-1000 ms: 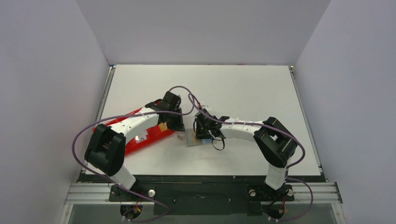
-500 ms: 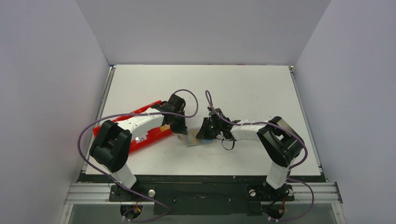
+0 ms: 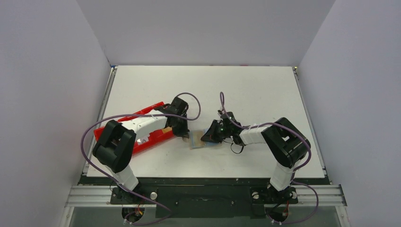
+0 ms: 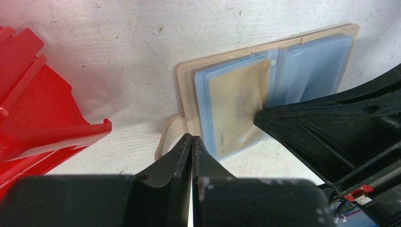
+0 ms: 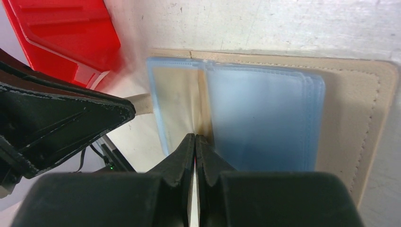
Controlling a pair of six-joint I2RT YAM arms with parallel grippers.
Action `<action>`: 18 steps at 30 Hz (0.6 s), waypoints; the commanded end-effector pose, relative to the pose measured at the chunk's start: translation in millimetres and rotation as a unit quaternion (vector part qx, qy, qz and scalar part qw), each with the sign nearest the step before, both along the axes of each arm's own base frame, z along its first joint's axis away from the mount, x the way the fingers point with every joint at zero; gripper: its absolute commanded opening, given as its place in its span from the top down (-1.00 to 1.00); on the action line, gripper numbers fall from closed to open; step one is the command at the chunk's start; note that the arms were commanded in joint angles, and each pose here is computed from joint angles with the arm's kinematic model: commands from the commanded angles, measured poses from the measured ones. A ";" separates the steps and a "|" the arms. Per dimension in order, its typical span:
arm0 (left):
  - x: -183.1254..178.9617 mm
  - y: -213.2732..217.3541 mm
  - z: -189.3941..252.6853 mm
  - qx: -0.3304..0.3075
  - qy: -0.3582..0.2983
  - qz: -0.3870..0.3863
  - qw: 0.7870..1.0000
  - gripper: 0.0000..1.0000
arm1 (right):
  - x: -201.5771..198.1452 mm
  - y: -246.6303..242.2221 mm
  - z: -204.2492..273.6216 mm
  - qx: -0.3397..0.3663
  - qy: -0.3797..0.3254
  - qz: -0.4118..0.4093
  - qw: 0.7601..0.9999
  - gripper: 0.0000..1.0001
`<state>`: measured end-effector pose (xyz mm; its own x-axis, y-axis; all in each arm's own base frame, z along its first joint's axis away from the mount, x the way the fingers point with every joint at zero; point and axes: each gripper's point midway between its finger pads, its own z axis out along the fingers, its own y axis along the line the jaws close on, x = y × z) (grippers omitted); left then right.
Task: Take the credit cards out of the card holder
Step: Remove the credit card from the card holder.
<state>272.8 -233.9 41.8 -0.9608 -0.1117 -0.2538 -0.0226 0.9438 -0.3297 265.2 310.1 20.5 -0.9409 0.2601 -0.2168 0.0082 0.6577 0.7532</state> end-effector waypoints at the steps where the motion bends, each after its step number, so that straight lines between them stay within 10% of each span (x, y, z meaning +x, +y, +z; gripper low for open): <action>1: 7.3 -7.6 0.4 -0.010 -0.014 0.001 1.000 1.00 | 7.1 3.5 22.7 0.043 -0.022 -0.008 0.999 1.00; 18: 7.5 -20.9 7.0 -0.029 -0.015 -0.008 0.999 1.00 | 12.1 4.0 57.1 0.110 -0.034 -0.019 0.993 1.00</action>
